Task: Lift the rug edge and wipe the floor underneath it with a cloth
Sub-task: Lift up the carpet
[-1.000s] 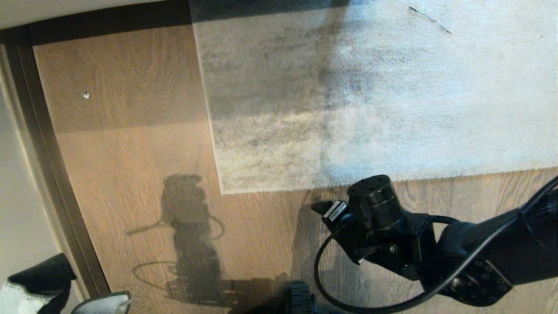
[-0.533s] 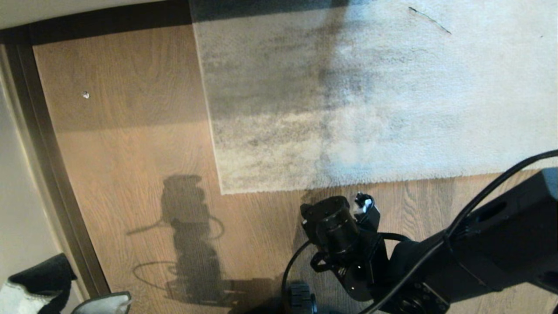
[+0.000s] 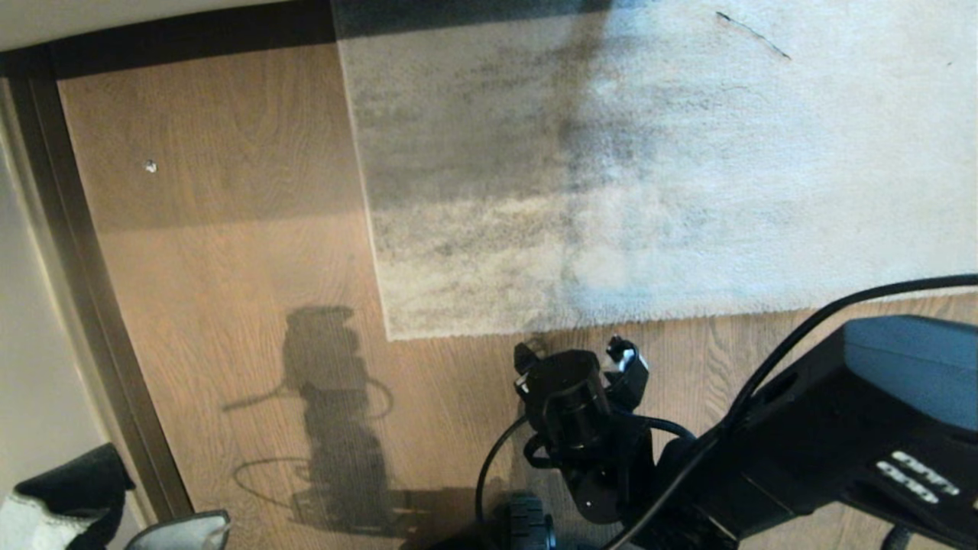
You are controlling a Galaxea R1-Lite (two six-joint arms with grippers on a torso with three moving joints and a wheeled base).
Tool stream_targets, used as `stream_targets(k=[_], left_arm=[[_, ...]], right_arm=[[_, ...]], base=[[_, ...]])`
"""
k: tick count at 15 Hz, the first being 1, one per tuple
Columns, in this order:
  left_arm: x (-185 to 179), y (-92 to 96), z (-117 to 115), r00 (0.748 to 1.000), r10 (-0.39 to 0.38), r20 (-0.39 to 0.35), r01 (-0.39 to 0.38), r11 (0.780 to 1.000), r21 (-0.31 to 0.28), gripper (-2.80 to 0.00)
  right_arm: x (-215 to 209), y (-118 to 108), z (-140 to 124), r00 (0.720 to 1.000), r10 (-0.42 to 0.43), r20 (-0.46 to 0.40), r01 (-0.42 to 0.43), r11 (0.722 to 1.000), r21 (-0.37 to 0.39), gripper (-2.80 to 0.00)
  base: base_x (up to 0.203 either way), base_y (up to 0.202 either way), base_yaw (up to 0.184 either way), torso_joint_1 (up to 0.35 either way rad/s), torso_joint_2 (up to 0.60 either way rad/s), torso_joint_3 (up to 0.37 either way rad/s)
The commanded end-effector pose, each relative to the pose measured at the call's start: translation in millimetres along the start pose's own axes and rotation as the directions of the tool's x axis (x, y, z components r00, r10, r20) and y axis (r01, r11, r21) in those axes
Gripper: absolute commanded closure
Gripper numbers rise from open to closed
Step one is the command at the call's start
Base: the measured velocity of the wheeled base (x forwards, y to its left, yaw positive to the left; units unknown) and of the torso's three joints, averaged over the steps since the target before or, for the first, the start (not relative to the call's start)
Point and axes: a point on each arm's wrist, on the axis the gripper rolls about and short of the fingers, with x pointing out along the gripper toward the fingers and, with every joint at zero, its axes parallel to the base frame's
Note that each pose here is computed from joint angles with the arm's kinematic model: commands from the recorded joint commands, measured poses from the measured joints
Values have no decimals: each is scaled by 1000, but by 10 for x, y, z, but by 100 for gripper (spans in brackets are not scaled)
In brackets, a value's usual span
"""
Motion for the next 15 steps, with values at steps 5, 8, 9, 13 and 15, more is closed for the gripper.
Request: stream_targets(k=[5,8,9,13,15], left_arm=[[1,0,-4,1000,0,-1,0,1000,0,0],[1,0,-2,1000,0,0,0,1000,0,0],[0,0,0,1000,0,0,0,1000,0,0],[1,0,-4,1000,0,-1,0,1000,0,0],[0,0,0,1000,0,0,0,1000,0,0]], right_arm=[[45,113,-186,967,253,34,-252,967,-22,-280],[-19,127,-328,947,321,30,-322,947,17,-280],[-37,105,-399,940,340,23,-340,940,24,-280],[-12,-23,-547,940,340,-5,-340,940,-9,-280],[17,-141,-603,935,354,4,-353,934,-42,-280]], base=[[0,0,0,0,0,0],[0,0,0,0,0,0],[0,0,0,0,0,0],[0,0,0,0,0,0],[0,0,0,0,0,0]])
